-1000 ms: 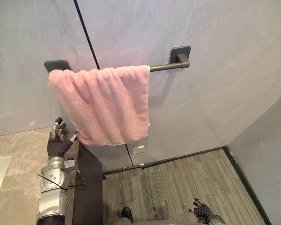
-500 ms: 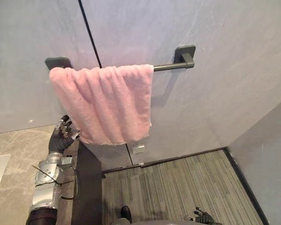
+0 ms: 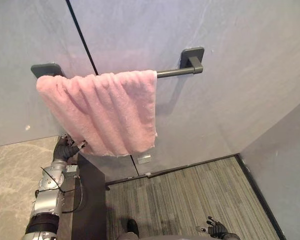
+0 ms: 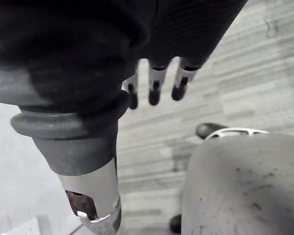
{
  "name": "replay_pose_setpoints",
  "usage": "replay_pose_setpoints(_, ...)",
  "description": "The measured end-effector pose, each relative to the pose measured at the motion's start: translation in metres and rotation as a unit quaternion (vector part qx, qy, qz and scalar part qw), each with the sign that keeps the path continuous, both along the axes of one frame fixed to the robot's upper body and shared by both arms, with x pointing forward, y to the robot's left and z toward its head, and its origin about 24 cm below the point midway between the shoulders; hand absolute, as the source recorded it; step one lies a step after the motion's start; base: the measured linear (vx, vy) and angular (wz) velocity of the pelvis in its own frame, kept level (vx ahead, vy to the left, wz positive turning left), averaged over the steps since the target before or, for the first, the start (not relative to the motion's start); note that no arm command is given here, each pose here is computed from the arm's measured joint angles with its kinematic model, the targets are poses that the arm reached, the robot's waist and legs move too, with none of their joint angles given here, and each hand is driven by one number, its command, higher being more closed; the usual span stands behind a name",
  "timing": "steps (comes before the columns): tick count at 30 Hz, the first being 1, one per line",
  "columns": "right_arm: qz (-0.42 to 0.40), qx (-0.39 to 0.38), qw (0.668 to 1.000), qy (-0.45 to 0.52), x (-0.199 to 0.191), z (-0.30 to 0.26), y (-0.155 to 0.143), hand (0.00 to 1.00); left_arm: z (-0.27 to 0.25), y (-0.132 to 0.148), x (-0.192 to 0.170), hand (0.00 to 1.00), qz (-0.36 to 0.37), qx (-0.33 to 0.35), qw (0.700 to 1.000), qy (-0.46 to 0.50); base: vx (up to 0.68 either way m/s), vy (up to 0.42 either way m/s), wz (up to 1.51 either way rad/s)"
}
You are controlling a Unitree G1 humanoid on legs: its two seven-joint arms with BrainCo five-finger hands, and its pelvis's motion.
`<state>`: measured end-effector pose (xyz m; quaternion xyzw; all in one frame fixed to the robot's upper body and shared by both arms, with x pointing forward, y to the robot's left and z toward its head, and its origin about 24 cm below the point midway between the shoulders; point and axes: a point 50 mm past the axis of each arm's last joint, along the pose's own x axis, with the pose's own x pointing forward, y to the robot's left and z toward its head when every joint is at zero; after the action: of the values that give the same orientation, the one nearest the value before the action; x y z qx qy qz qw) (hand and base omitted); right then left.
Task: Organize washtable
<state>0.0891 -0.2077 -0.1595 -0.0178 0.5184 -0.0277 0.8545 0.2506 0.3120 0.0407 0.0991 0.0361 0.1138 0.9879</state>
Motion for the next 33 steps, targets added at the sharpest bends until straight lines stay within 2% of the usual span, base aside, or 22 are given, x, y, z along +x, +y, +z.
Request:
replay_pose_setpoints(12,-0.002,0.005,1.000,0.007,-0.006,-0.002,0.003,0.00,0.002,-0.005,0.009,0.00,-0.015,0.004,1.000,0.003,-0.04,0.012,-0.04)
replay_pose_setpoints(18,0.012,0.006,1.000,-0.010,0.003,0.001,0.006,0.00,-0.007,-0.009,0.016,0.00,-0.020,0.006,0.999,0.029,0.07,-0.014,0.00)
replay_pose_setpoints(19,0.014,0.006,1.000,-0.012,0.004,0.001,0.007,0.00,-0.008,-0.010,0.017,1.00,-0.021,0.007,0.999,0.032,0.06,-0.013,-0.07)
replay_pose_setpoints(25,0.034,0.014,0.998,-0.046,0.020,0.008,0.012,0.00,-0.012,-0.018,0.018,1.00,-0.037,0.022,0.998,0.046,0.00,-0.008,-0.08)
replay_pose_setpoints(30,0.075,0.055,0.973,-0.213,0.076,0.057,0.024,0.00,-0.007,-0.023,0.027,1.00,-0.030,0.031,0.998,0.038,-0.08,0.022,-0.16)
replay_pose_setpoints(33,0.115,0.063,0.931,-0.341,0.116,0.110,0.028,0.00,0.001,-0.025,0.033,1.00,-0.028,0.031,0.999,0.022,-0.08,0.040,-0.12)
